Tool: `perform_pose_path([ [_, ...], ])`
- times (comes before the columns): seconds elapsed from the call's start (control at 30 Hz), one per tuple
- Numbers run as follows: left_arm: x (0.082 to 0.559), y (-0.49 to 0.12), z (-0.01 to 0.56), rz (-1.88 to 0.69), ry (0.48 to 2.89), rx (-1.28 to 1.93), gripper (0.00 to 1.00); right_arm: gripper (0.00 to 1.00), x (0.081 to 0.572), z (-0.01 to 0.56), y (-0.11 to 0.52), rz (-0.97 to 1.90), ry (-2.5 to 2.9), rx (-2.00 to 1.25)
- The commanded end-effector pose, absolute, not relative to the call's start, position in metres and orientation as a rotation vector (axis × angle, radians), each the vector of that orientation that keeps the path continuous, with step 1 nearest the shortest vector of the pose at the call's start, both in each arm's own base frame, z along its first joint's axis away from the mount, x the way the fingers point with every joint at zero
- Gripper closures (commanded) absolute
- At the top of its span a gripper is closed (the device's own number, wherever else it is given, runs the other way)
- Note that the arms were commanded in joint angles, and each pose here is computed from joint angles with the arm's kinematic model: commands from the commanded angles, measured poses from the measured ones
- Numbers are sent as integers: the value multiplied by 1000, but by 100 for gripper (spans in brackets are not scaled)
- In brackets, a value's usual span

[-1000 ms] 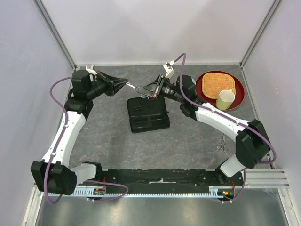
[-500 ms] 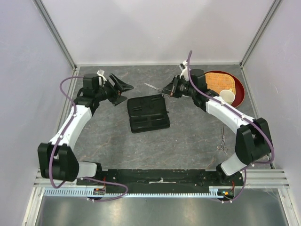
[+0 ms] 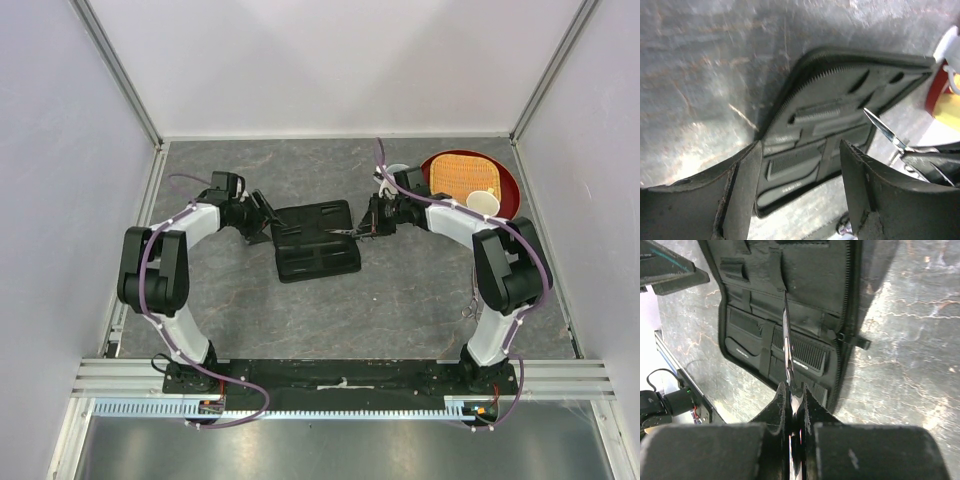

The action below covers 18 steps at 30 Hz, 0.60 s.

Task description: Sort the hair-cutting tools

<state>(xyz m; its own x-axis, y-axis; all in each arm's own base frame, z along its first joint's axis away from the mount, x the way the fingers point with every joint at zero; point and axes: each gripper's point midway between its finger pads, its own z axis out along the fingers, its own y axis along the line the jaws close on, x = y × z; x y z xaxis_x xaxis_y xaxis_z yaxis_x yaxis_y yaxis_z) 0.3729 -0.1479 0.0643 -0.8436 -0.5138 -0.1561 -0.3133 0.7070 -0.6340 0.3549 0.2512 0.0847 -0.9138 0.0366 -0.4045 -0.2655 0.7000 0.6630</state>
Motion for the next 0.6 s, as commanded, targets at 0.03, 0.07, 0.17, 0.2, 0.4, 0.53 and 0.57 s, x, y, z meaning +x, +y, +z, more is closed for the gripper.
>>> perform_pose_path([
  [0.03, 413, -134, 67, -726, 2524, -514, 32, 100, 370, 95, 243, 1053, 2456, -241],
  [0.07, 414, -134, 59, -710, 2539, -513, 33, 100, 372, 94, 240, 1047, 2462, -231],
  [0.17, 421, -132, 54, -696, 2533, -513, 37, 100, 375, 90, 235, 1030, 2468, -236],
  [0.2, 422, -132, 50, -693, 2539, -513, 39, 100, 375, 88, 237, 1042, 2470, -247],
  [0.4, 434, -138, 44, -723, 2542, -464, 50, 100, 390, 89, 244, 1060, 2444, -281],
  [0.53, 434, -142, 32, -738, 2572, -439, 56, 100, 396, 88, 248, 1084, 2435, -302],
  [0.57, 434, -141, 30, -740, 2578, -436, 58, 100, 398, 87, 249, 1087, 2430, -305],
])
